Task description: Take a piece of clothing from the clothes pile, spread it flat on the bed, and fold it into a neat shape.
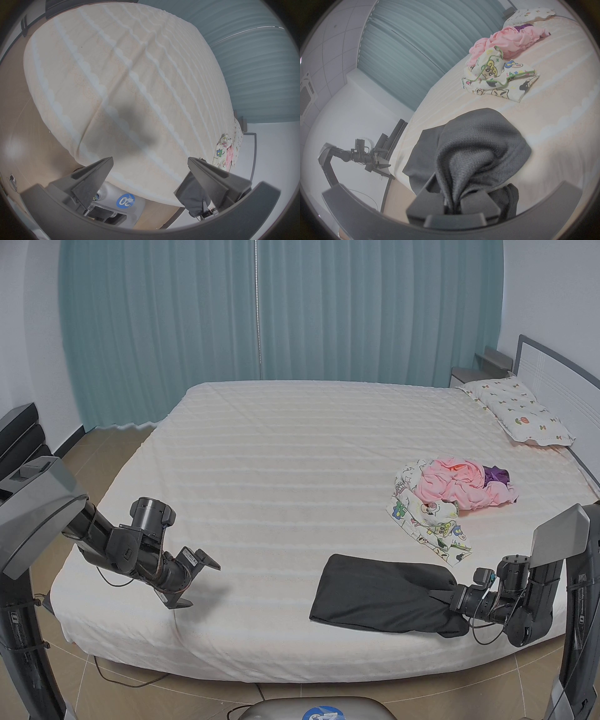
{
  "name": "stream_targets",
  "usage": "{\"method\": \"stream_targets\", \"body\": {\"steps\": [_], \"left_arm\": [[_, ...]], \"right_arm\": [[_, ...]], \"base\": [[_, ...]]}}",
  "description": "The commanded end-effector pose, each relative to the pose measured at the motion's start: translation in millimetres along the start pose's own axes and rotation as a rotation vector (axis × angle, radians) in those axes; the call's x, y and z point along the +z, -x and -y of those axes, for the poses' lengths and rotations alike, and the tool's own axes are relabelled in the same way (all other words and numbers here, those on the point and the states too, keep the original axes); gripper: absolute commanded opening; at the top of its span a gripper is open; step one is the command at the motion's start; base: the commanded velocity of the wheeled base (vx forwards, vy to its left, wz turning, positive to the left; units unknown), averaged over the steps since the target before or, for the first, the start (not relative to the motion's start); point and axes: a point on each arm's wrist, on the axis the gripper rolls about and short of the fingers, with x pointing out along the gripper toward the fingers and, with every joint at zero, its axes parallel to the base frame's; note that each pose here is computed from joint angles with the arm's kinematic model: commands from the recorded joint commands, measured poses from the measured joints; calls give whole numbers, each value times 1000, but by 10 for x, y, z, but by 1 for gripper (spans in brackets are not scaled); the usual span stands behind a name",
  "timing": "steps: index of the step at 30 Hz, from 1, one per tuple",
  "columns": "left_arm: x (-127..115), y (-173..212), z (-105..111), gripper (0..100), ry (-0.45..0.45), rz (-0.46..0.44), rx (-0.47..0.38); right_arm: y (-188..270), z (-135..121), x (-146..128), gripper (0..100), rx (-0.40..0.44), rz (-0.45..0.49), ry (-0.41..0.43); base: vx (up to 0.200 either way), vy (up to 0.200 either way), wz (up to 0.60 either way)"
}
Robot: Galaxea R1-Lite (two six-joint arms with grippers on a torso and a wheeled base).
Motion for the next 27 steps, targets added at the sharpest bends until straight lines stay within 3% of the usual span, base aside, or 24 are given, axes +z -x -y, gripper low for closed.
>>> {"method": "stream_targets", "body": {"steps": [1,27], "left_arm": [[18,-6,23,100,11,6,-8],[16,-6,19,100,11,5,-6]], "right_arm": [[10,58,120,0,4,53,5],[-95,124,281,0,26,110,43]], "base": [[0,0,0],[0,-192,0]]}}
